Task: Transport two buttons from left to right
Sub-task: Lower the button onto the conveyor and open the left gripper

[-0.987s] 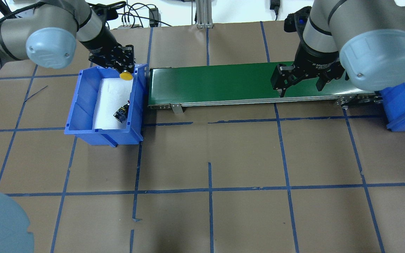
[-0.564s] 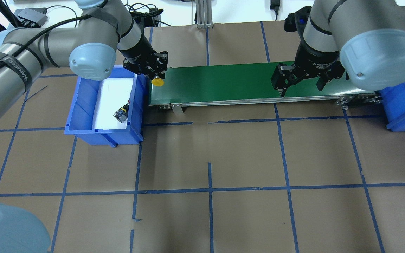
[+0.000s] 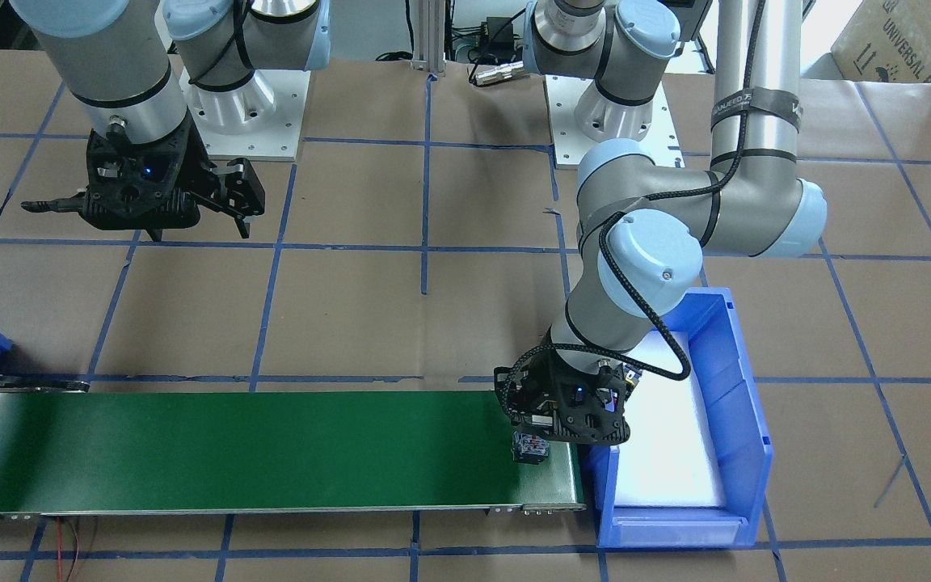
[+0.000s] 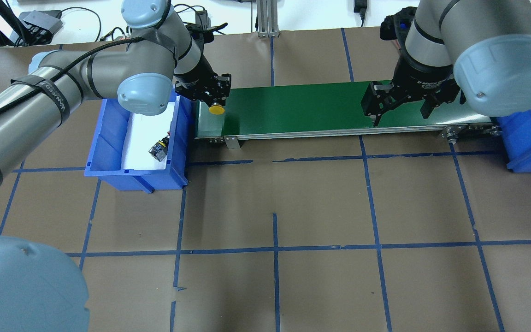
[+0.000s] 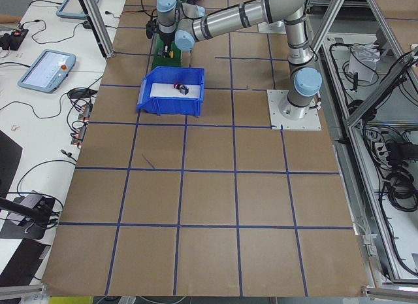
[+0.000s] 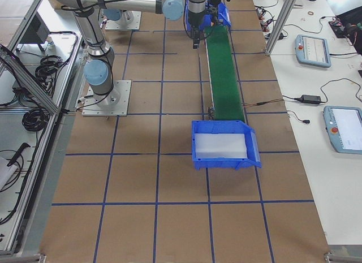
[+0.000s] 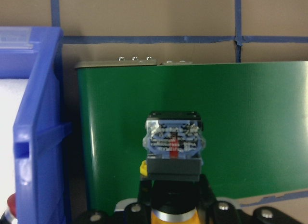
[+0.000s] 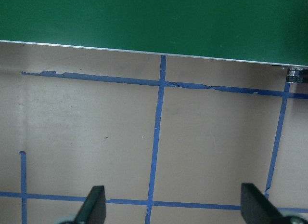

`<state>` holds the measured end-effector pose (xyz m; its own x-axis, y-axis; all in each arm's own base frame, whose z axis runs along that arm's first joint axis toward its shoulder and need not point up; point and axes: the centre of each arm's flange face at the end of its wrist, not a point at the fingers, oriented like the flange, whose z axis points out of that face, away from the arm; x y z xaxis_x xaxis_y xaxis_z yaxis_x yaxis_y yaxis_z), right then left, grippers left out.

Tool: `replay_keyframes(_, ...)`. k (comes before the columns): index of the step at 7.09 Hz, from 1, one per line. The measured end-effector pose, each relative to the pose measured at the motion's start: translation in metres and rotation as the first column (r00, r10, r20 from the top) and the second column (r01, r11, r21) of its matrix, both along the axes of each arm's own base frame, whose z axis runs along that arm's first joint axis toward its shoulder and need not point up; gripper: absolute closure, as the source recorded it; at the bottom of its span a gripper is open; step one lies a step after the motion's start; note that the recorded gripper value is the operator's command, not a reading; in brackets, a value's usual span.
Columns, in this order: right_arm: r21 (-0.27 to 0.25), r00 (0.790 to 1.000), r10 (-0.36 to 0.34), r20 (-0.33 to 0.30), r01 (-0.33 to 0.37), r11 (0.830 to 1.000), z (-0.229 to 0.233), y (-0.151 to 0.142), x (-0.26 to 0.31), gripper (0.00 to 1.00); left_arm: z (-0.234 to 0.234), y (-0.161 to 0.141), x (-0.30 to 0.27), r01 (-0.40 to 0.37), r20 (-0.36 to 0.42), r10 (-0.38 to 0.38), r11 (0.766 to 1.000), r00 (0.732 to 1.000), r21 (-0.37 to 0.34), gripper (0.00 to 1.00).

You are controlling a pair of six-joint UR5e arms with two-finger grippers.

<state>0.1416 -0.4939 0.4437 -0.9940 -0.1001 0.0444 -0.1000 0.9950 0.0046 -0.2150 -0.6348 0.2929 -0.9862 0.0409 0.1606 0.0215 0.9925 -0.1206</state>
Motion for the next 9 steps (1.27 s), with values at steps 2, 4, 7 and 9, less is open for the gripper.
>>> replay_keyframes(2,0.002,1.000,-0.003,0.011,0.003,1.000,-0.001,0.001,0.001,0.00,-0.009,0.002,-0.005,-0.001,0.012,0.001,1.000,1.000,0.009,0.88)
replay_keyframes(4,0.006,1.000,-0.004,0.026,0.004,1.000,-0.002,0.001,0.002,0.00,-0.014,0.000,-0.010,-0.003,0.007,0.003,1.000,1.000,-0.001,0.50)
replay_keyframes(7,0.007,1.000,-0.004,0.028,0.004,1.000,-0.003,0.001,0.002,0.00,-0.024,0.005,-0.012,-0.010,0.004,0.010,1.000,1.000,0.008,0.27)
replay_keyframes(9,0.007,1.000,-0.004,0.028,0.004,1.000,-0.003,0.001,0.002,0.00,-0.016,0.006,-0.015,-0.049,-0.021,0.049,0.999,0.999,0.005,0.21)
